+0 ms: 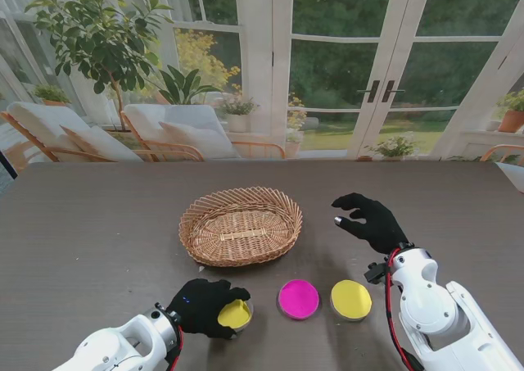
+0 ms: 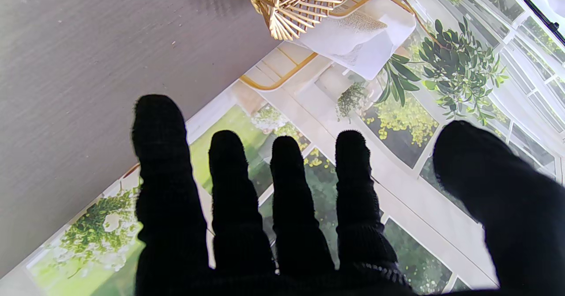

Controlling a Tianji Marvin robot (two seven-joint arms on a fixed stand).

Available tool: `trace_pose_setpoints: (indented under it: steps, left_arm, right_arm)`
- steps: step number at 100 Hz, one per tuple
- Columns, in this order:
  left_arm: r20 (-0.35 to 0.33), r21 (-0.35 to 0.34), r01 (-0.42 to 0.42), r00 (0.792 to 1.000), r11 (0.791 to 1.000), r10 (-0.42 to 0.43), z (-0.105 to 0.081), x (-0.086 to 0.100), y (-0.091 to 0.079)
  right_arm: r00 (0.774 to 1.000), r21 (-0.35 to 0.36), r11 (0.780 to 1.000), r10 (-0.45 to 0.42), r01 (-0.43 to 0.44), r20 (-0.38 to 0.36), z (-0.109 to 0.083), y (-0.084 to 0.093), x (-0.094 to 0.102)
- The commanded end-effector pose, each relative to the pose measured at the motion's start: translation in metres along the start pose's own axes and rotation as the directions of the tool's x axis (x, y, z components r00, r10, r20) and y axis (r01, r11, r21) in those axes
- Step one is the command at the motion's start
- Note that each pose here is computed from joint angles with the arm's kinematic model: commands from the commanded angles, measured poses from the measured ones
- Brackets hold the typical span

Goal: Stack culture dishes into a storage basket

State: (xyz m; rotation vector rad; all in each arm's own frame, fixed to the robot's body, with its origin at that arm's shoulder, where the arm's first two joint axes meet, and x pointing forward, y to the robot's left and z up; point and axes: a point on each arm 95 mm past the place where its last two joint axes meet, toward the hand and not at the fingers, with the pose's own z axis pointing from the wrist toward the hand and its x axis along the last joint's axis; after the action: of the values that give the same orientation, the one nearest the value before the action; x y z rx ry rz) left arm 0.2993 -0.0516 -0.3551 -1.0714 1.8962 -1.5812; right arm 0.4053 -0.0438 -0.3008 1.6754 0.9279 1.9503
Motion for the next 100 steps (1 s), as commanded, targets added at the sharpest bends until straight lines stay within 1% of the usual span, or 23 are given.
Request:
trace_pose_setpoints:
  steps: [1,17,33,67,92,100]
  left_arm:
    - [0.011,-0.02,-0.002,1.0,1.0,0.002,0.001,-0.002,0.005]
    - [0.029,-0.021,0.002,1.0,1.0,-0.001,0.003,-0.006,0.008]
    - [0.047,-0.028,0.03,0.998,0.999,-0.029,0.005,-0.008,0.012]
    - [0.049,-0.062,0.053,0.998,0.997,-0.05,0.011,-0.011,0.019]
    - [0.046,-0.103,0.052,0.998,0.993,-0.047,0.01,-0.009,0.022]
    - [0.043,-0.106,0.051,0.998,0.993,-0.047,0.01,-0.007,0.022]
  right_arm:
    - [1.0,0.019,1.0,0.007,-0.007,-0.006,-0.002,-0.005,0.003]
    - [1.0,0.022,1.0,0.01,-0.01,-0.006,-0.002,-0.005,0.004]
    - [1.0,0.024,1.0,0.012,-0.012,-0.004,-0.002,-0.005,0.004]
    - [1.0,0.021,1.0,0.02,-0.02,0.003,-0.002,-0.004,0.003]
    - [1.0,0.025,0.999,0.021,-0.021,0.006,-0.002,-0.004,0.003]
    - [1.0,0.026,0.999,0.02,-0.02,0.006,-0.002,-0.004,0.003]
